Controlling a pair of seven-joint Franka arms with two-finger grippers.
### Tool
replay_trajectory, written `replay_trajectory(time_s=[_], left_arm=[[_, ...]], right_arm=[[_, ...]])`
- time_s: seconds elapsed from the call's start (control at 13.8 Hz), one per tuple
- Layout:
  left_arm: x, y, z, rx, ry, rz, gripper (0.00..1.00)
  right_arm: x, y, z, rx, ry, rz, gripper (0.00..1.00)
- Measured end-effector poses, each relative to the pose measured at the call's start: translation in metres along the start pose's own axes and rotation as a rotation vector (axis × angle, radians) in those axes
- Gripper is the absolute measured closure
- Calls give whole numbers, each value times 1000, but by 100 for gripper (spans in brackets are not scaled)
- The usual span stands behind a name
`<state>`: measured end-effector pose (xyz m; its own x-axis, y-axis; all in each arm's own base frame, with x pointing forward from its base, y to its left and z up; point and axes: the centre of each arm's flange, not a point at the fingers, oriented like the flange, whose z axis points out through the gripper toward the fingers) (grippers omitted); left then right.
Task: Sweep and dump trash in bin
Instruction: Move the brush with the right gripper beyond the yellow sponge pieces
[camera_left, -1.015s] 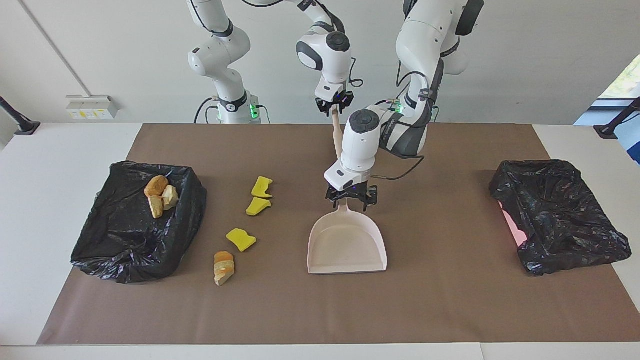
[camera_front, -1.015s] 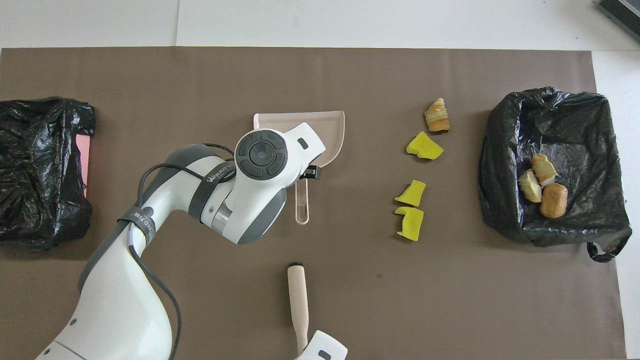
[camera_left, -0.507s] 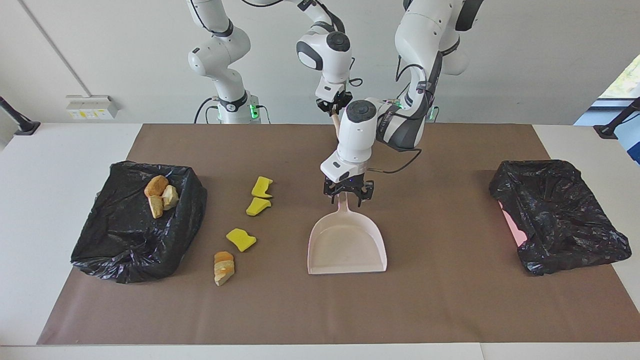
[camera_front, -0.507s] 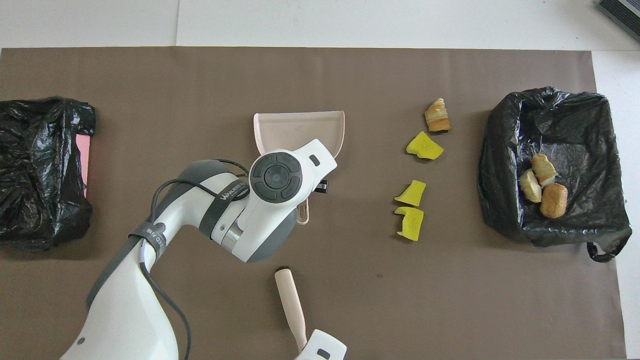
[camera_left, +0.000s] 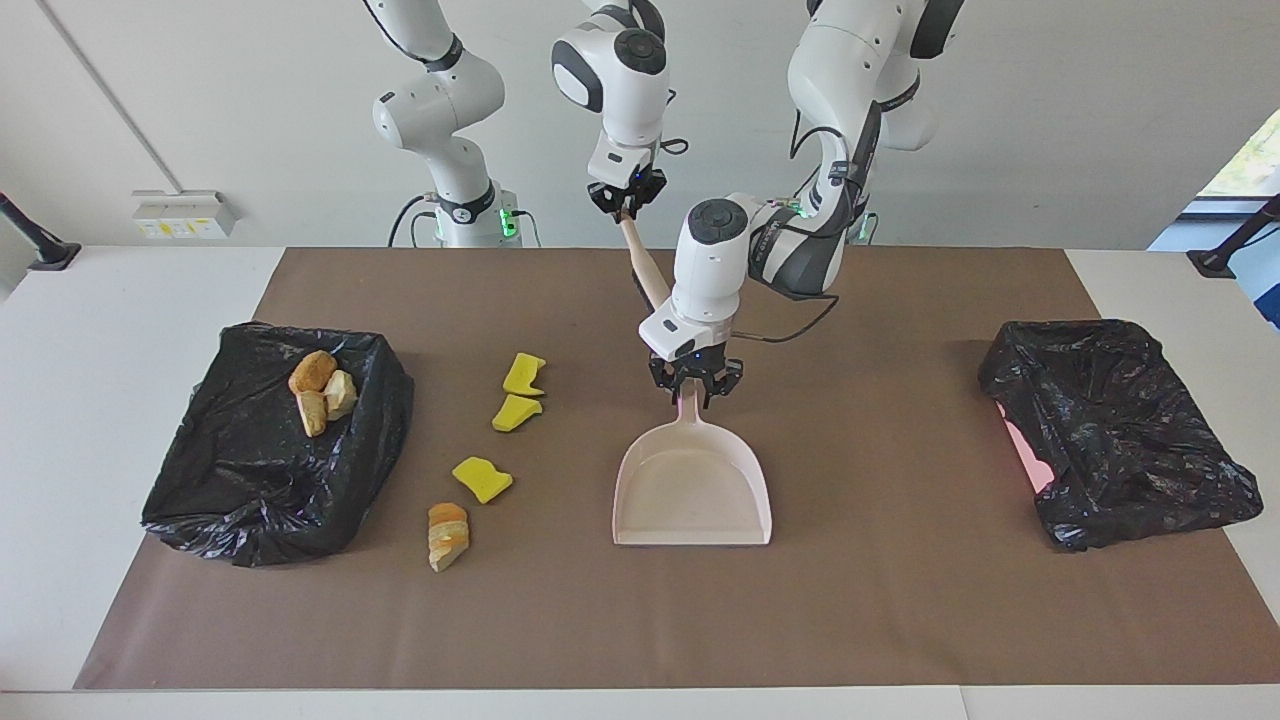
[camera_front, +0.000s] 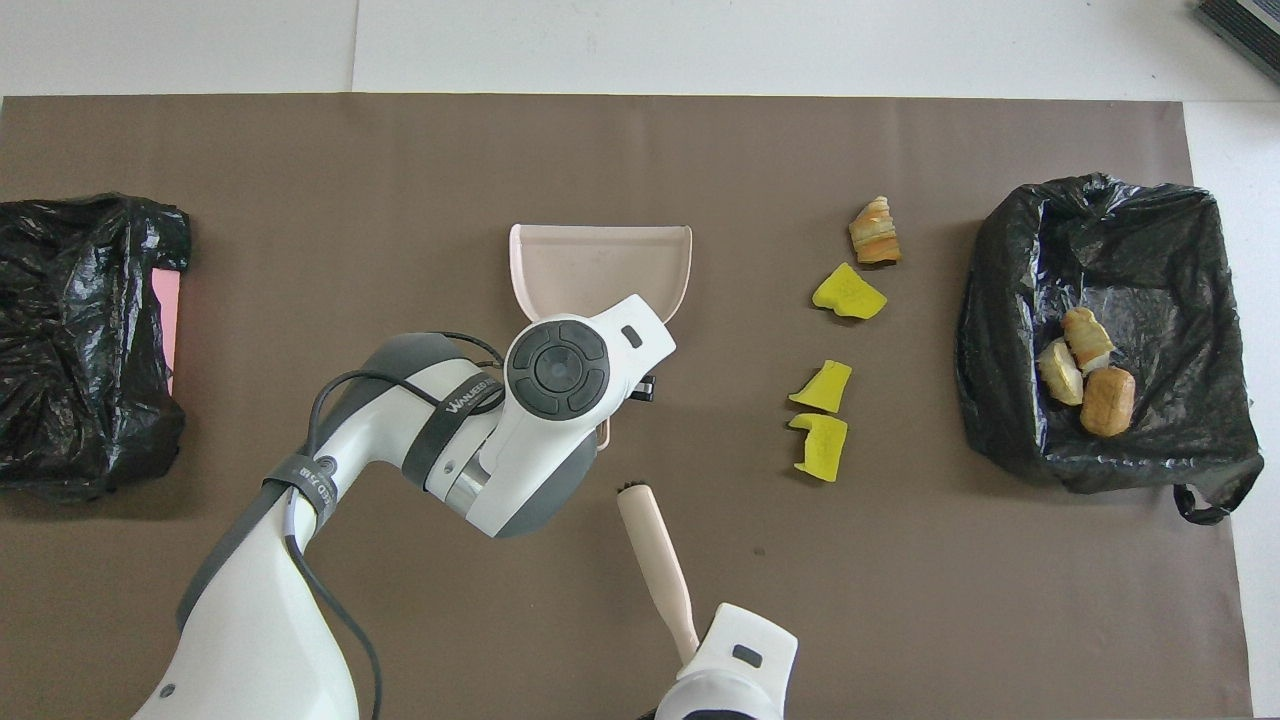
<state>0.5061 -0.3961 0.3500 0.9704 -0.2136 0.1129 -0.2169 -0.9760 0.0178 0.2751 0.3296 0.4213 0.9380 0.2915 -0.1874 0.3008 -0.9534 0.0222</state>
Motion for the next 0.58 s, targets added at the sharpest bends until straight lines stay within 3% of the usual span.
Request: replay_trajectory(time_s=[0.07, 0.36, 0.58], left_arm=[[1, 0, -1, -1, 4, 8, 68], [3, -7, -25, 8, 19, 169, 68], [-6, -27, -52, 47, -70, 483, 68]], right_arm=[[9, 17, 1, -12, 4, 11, 73], [40, 90, 4, -35, -11, 21, 73], [55, 136, 3, -118, 5, 61, 73]])
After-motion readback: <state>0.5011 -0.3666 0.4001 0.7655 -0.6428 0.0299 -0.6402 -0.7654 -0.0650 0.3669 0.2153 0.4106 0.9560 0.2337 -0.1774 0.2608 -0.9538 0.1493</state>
